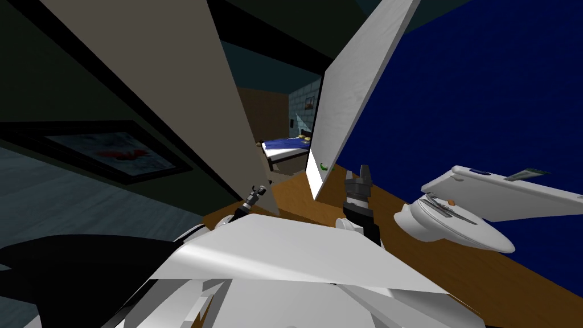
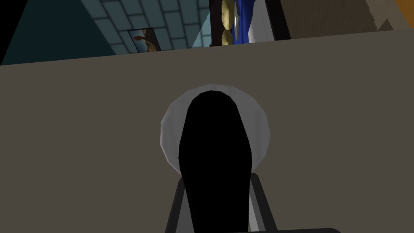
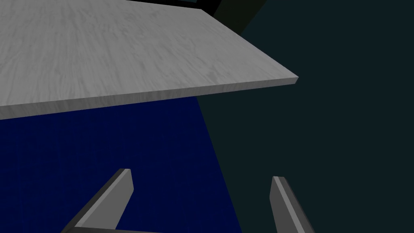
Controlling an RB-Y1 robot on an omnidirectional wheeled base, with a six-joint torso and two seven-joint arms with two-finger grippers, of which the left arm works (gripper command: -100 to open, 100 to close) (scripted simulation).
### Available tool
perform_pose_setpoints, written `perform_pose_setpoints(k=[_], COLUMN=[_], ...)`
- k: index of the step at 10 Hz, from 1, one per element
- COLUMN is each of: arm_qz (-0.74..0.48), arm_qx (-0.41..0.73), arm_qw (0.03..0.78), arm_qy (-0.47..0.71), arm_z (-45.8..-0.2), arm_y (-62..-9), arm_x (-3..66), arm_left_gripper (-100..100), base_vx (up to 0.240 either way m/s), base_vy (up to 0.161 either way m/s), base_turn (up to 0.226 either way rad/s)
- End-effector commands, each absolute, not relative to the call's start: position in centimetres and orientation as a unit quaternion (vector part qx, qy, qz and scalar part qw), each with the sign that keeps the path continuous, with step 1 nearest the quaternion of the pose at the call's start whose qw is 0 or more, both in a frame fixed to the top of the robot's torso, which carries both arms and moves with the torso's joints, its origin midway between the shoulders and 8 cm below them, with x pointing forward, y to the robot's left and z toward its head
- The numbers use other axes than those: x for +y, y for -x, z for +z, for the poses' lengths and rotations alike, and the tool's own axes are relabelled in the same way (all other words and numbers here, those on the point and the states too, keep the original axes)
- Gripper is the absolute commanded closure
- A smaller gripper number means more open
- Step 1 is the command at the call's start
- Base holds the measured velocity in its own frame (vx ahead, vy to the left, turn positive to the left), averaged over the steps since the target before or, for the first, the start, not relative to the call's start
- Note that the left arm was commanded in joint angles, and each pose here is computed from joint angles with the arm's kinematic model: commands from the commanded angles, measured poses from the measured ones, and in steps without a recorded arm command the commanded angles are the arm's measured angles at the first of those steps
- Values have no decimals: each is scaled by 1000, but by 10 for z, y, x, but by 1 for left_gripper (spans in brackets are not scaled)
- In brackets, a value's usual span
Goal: Pull the door open
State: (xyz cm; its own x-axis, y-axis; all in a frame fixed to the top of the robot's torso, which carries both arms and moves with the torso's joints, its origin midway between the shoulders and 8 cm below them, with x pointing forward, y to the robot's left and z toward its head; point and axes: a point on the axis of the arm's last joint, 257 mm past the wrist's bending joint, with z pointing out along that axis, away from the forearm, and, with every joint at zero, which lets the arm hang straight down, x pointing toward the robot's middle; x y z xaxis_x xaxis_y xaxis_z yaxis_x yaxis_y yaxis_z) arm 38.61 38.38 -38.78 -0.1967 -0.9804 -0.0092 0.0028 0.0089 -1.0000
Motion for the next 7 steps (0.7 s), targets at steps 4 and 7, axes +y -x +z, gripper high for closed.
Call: perform_pose_setpoints(k=[4, 7], arm_qz=[-562, -554], arm_qx=[562, 559], arm_qw=[429, 434], arm_qy=[429, 438], arm_z=[-391, -394], arm_y=[-387, -383], arm_x=[353, 364], arm_left_gripper=[100, 100], base_vx=[-119, -100], base_vy=[114, 28], base_turn=[-9, -164])
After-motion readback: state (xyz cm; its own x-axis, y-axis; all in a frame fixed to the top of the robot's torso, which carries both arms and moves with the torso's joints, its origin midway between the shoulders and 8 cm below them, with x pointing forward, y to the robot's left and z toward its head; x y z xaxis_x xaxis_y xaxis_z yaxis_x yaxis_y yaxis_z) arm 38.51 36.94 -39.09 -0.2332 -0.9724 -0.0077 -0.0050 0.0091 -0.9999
